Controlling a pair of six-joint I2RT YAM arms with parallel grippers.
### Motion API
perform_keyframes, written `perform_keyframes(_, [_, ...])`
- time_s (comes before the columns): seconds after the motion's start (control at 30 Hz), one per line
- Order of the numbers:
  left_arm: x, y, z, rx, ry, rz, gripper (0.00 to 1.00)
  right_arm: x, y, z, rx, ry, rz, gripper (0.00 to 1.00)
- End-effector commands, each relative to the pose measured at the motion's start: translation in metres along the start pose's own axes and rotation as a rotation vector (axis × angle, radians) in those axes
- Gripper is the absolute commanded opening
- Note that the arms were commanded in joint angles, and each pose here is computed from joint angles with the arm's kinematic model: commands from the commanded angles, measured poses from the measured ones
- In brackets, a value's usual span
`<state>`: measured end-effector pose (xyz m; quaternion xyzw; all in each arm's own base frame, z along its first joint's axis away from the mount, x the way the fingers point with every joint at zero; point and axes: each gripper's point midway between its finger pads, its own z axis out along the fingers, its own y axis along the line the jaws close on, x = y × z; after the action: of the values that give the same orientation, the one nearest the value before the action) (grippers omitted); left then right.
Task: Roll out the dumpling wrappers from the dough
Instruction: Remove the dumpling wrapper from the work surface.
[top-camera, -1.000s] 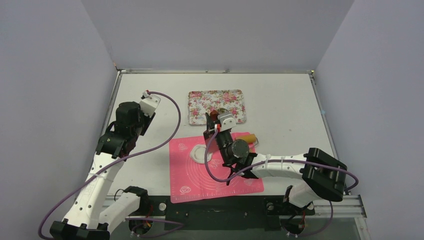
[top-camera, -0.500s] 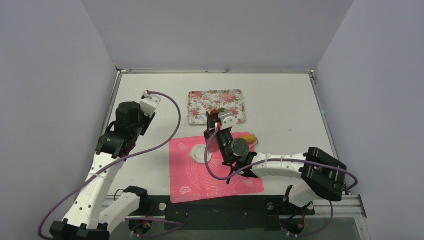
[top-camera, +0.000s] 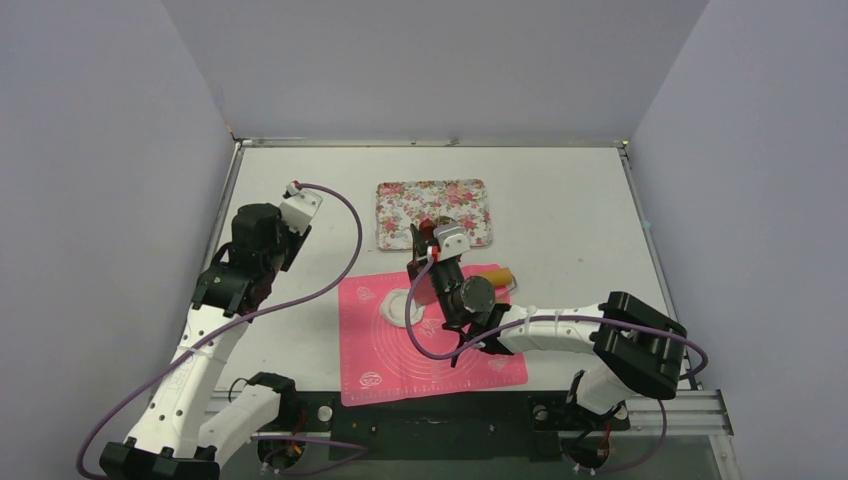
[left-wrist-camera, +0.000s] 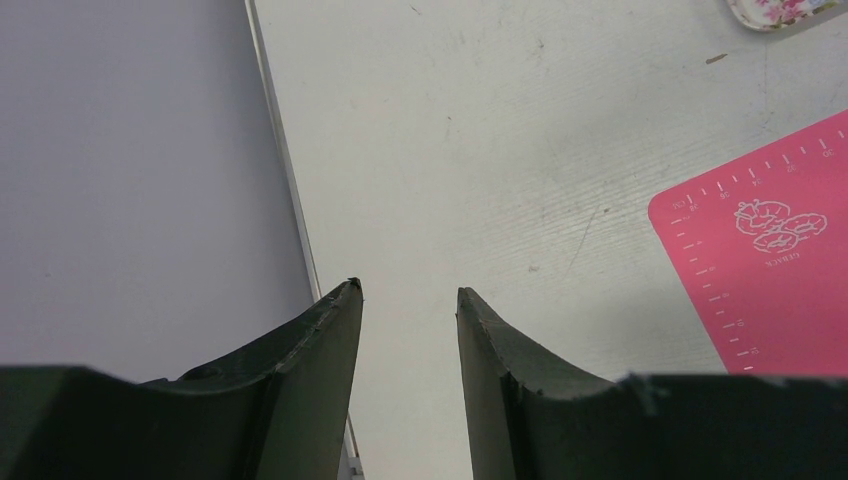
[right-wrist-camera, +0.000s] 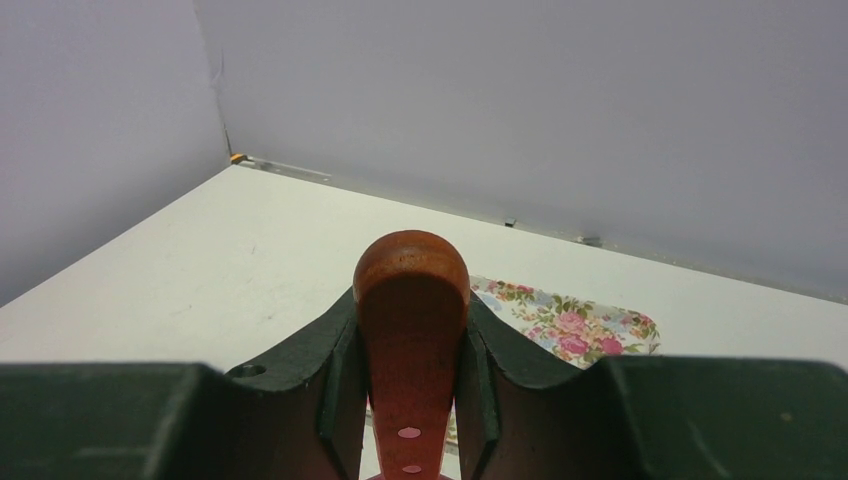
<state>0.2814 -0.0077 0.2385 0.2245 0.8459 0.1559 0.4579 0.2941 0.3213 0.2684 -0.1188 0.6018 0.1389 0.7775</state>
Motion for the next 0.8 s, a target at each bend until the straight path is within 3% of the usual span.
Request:
perform_keyframes(0.0, [-0.011, 0.003, -0.002, -0.002, -0.045, -0.006, 0.38, -0.036, -0.001, 0.006, -0.012, -0.084, 0.068, 0.0])
perform_keyframes(0.4, [-0.012, 0.003, -0.003, -0.001, -0.049, -0.004, 0.38, -0.027, 0.014, 0.001, -0.06, -0.066, -0.015, 0.0])
perform_keyframes(0.77, [-0.02, -0.002, -0.001, 0.02, -0.038, 0.047, 0.38, -0.016, 0.026, 0.01, -0.057, -0.047, 0.034, 0.0])
